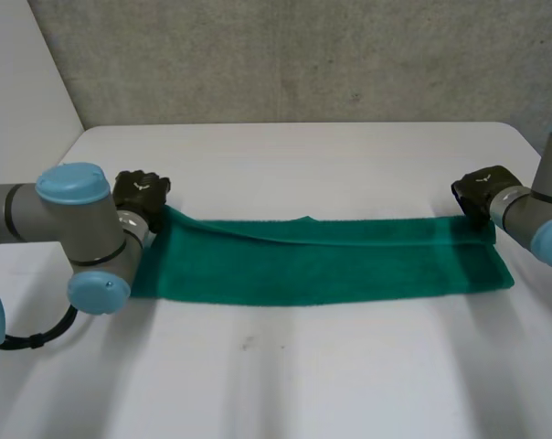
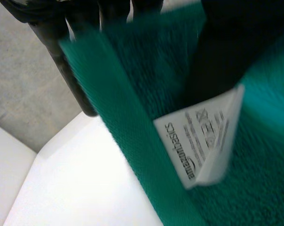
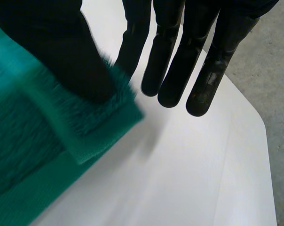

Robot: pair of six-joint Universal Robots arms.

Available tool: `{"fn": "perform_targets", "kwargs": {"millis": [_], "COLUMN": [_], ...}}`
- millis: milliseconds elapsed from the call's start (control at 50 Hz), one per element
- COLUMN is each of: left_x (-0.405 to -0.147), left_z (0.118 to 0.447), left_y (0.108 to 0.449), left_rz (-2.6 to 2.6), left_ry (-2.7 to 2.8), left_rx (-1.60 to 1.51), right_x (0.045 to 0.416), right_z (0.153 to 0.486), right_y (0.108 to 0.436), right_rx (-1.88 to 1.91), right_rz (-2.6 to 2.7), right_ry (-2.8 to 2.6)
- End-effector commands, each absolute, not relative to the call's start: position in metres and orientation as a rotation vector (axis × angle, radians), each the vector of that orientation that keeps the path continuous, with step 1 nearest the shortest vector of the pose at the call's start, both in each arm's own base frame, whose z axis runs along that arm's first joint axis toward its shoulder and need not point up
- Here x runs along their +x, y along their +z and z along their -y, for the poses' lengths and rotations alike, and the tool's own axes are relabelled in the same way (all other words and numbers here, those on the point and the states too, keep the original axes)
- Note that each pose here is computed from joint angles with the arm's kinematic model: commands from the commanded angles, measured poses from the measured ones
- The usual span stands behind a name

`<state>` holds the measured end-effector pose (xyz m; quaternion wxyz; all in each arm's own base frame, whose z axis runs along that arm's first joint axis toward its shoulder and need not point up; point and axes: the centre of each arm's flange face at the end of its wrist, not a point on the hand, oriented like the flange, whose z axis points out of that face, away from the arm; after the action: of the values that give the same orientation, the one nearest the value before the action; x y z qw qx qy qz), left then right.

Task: Fold the towel.

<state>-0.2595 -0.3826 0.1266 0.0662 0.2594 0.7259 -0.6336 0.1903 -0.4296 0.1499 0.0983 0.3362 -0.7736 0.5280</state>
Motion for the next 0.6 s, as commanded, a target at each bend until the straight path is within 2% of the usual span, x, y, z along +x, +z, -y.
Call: {"fn": "perform_targets", "kwargs": {"millis": [20,100,280,380,480,600], "left_x": [-0.271,-0.279,-0.278,-0.278,-0.278,-0.276], "left_z": [0.374,0.361,0.362,0.362,0.361,0.358], "left_y": [0.121,0.118,0.124,0.126,0.124,0.121], "left_rz": [-2.196,-2.189,-2.146,-2.146,-2.154,-2.165], "left_ry": [-1.93,-1.913,-1.911,-1.913,-1.907,-1.896], "left_rx": [0.849,0.909,0.92,0.916,0.916,0.918], "right_x": [0.197,0.203,0.211,0.213,0.212,0.213], "right_z": [0.43,0.424,0.404,0.398,0.407,0.435], "right_y": [0.15,0.147,0.159,0.155,0.15,0.135], "right_rx": [0.998,1.01,1.117,1.159,1.187,1.12], "right_rz": [2.282,2.317,2.339,2.357,2.291,2.189], "right_ry": [1.576,1.576,1.61,1.586,1.594,1.658]}}
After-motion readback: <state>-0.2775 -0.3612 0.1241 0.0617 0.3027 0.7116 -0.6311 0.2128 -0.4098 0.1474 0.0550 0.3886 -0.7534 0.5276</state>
